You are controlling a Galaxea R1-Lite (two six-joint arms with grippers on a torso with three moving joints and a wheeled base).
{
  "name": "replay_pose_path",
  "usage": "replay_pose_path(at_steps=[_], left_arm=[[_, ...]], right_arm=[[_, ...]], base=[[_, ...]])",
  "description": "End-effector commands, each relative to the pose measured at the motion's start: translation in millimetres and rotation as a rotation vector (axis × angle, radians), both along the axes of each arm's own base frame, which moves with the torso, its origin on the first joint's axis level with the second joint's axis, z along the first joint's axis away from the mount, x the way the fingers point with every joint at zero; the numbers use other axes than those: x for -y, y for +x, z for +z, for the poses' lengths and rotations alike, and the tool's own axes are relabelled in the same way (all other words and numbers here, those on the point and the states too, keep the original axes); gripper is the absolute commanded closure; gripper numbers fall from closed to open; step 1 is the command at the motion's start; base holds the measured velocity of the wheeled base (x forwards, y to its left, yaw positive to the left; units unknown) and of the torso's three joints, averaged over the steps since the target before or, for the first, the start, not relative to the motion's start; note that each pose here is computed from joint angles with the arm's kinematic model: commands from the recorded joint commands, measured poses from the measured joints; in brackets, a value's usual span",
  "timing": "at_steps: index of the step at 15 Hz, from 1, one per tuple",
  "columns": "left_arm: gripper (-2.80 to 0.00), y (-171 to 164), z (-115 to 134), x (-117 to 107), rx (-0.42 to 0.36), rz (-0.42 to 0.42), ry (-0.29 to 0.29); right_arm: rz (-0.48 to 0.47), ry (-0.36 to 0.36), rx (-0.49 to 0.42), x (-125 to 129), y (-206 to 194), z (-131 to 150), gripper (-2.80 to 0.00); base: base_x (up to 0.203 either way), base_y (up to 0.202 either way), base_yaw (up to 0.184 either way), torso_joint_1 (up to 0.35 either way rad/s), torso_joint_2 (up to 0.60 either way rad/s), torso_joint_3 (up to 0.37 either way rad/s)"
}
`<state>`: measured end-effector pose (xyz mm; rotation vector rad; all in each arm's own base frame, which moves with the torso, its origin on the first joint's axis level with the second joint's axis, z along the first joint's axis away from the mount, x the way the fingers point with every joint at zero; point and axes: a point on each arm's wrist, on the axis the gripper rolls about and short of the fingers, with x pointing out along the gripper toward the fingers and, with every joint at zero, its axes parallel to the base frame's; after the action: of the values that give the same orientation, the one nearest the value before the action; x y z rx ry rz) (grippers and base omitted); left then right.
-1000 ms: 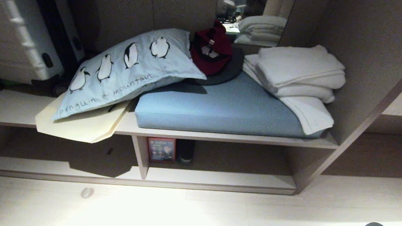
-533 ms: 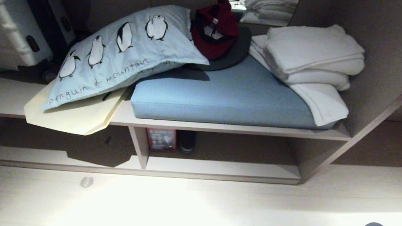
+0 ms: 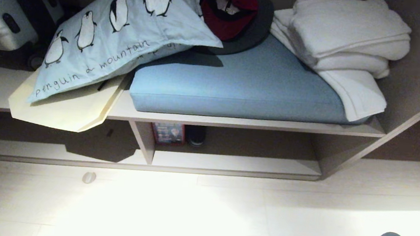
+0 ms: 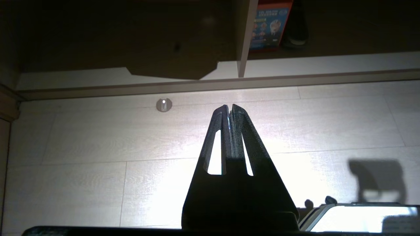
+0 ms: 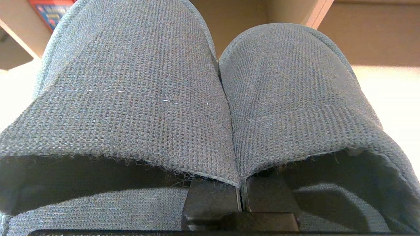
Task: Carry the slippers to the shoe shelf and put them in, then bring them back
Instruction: Place the slippers into the shoe cabinet
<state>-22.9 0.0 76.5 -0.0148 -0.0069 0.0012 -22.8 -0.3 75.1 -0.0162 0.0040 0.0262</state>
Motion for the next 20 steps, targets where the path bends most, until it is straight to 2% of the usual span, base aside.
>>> replay_pose_path(at_steps=[1,20], left_arm=[[0.0,0.1,0.0,0.0,-0.001,0.0,0.0],[0.0,0.0,0.0,0.0,0.0,0.0,0.0]], right_arm=[[0.0,-0.001,0.0,0.0,0.1,-0.4,0.0],[0.001,-0.001,-0.002,0.0,0.1,-0.5,0.0]], base=[[0.0,0.0,0.0,0.002,0.0,-0.197],[0.0,0.0,0.0,0.002,0.0,-0.197]])
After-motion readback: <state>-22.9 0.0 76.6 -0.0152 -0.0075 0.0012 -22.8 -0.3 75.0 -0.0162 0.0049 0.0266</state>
